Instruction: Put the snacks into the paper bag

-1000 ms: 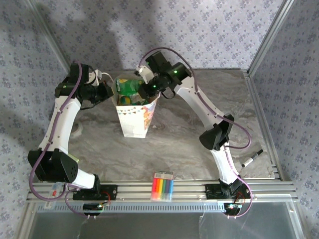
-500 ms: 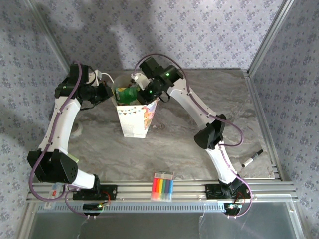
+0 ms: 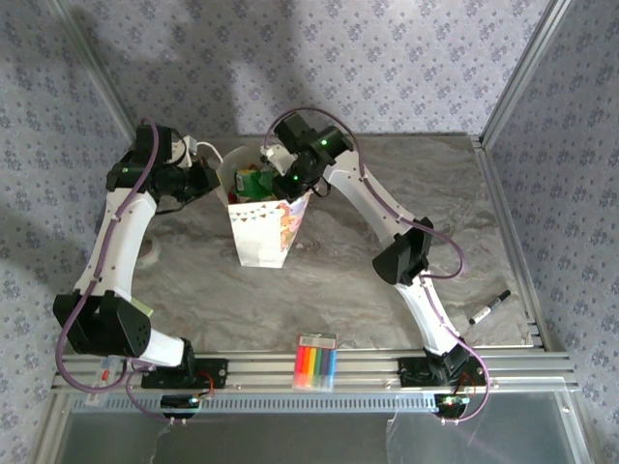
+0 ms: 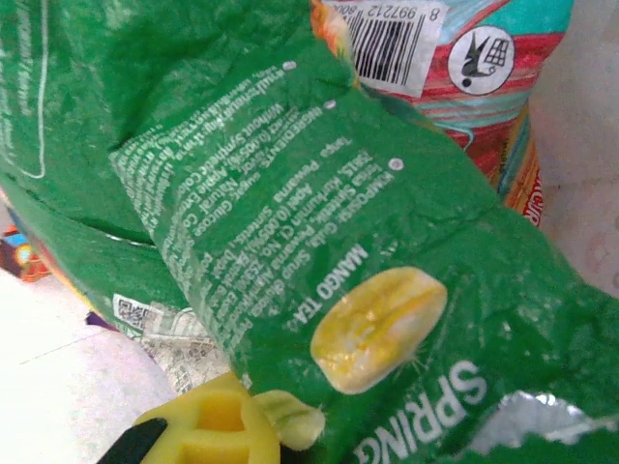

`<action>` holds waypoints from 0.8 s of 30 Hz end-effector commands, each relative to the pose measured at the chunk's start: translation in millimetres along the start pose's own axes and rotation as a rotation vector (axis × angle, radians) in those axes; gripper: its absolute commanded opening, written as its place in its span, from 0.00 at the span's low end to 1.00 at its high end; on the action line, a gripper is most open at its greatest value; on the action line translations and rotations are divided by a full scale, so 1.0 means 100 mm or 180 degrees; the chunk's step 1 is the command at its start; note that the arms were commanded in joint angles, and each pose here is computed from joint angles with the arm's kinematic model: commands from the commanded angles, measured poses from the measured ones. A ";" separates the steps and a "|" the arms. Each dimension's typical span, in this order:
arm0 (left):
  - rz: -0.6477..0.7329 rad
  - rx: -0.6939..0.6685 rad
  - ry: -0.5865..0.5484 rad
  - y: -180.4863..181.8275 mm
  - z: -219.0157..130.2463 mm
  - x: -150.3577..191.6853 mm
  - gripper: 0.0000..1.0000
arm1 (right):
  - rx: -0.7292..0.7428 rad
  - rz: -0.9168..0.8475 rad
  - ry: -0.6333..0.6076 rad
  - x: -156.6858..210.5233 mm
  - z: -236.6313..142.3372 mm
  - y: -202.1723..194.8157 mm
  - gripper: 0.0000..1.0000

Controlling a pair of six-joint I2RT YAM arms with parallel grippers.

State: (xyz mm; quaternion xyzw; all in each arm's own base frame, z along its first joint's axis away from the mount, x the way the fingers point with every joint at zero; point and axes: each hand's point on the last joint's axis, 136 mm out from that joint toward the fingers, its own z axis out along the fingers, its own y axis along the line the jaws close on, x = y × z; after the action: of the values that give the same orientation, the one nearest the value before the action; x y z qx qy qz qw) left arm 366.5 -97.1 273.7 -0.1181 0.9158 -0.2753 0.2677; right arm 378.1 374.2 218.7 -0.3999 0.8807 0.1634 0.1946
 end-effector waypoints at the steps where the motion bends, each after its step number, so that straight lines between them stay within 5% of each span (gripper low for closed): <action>1: -0.0072 0.0016 0.0049 0.01 -0.05 0.07 0.05 | 0.0285 0.0014 0.0528 0.35 0.23 -0.18 0.00; 5: -0.0086 0.0032 0.0053 0.00 -0.06 0.07 0.05 | 0.0662 -0.0049 0.0627 0.41 0.24 -0.32 0.00; 11: -0.0097 0.0052 0.0036 -0.03 -0.09 0.07 0.05 | 0.1379 -0.0357 0.0554 0.29 0.02 -0.54 0.24; 22: -0.0046 0.0116 -0.0020 -0.12 -0.17 0.09 0.12 | 0.0856 0.0080 -0.0869 -0.41 -1.07 0.07 0.45; 24: -0.0028 0.0123 -0.0028 -0.14 -0.19 0.09 0.12 | 0.0695 0.0223 -0.1107 -0.48 -1.30 0.13 0.42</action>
State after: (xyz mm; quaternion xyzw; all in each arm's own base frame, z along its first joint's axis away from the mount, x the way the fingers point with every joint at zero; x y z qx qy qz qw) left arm 361.6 -99.4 280.2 -0.1246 0.9115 -0.2855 0.2686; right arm 386.1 359.5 272.1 -0.3618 0.8803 0.0546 0.3020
